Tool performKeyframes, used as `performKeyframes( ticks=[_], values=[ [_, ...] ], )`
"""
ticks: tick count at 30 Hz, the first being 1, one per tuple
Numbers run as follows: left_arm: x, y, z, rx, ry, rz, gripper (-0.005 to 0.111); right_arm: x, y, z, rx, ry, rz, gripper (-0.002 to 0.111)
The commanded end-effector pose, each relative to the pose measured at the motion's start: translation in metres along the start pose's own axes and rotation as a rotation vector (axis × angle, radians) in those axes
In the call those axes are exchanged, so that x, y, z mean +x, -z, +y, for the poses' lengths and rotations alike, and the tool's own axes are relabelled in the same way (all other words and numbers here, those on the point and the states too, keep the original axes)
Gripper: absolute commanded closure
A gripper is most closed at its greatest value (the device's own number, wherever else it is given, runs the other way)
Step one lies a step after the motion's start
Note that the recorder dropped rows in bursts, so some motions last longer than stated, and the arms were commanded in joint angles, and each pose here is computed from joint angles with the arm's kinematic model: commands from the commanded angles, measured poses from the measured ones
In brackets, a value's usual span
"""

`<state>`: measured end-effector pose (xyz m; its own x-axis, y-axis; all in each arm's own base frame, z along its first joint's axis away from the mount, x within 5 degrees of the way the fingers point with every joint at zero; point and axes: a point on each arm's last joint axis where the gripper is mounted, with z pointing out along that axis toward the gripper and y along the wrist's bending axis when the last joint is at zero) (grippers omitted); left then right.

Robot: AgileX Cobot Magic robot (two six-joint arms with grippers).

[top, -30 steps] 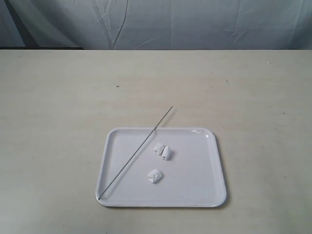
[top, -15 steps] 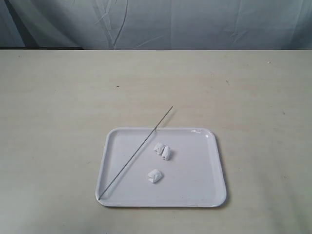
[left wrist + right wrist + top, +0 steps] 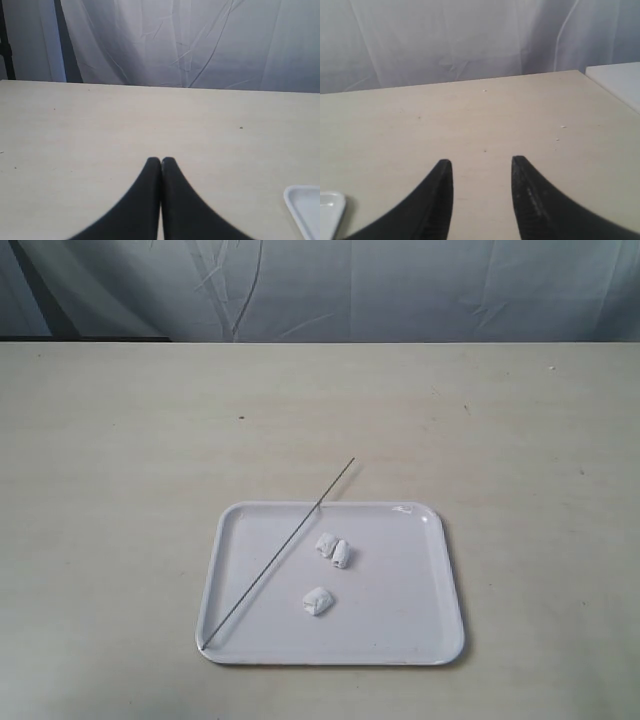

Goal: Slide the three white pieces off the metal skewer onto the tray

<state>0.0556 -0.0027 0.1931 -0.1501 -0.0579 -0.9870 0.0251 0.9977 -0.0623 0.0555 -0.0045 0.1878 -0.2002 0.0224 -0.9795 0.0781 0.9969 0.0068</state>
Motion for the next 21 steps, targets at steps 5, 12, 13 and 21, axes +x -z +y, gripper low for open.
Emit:
performKeyframes(
  ticks=[5,12,13,21],
  values=[
    [0.006,0.0001,0.001,-0.011,-0.027,0.051,0.107,0.0011,0.0005,0.0092,-0.167,0.05,0.006,0.07],
    [0.0067,0.0001,0.001,-0.011,-0.027,0.058,0.107,0.0017,0.0003,0.0075,-0.13,0.049,0.013,0.07],
    [0.0067,0.0001,0.001,-0.011,-0.027,0.058,0.107,0.0017,0.0002,0.0068,-0.118,0.046,0.013,0.07],
    [0.0102,0.0004,0.0014,-0.013,-0.037,0.097,0.107,0.0014,0.0001,0.0063,-0.103,0.0,0.012,0.07]
  ],
)
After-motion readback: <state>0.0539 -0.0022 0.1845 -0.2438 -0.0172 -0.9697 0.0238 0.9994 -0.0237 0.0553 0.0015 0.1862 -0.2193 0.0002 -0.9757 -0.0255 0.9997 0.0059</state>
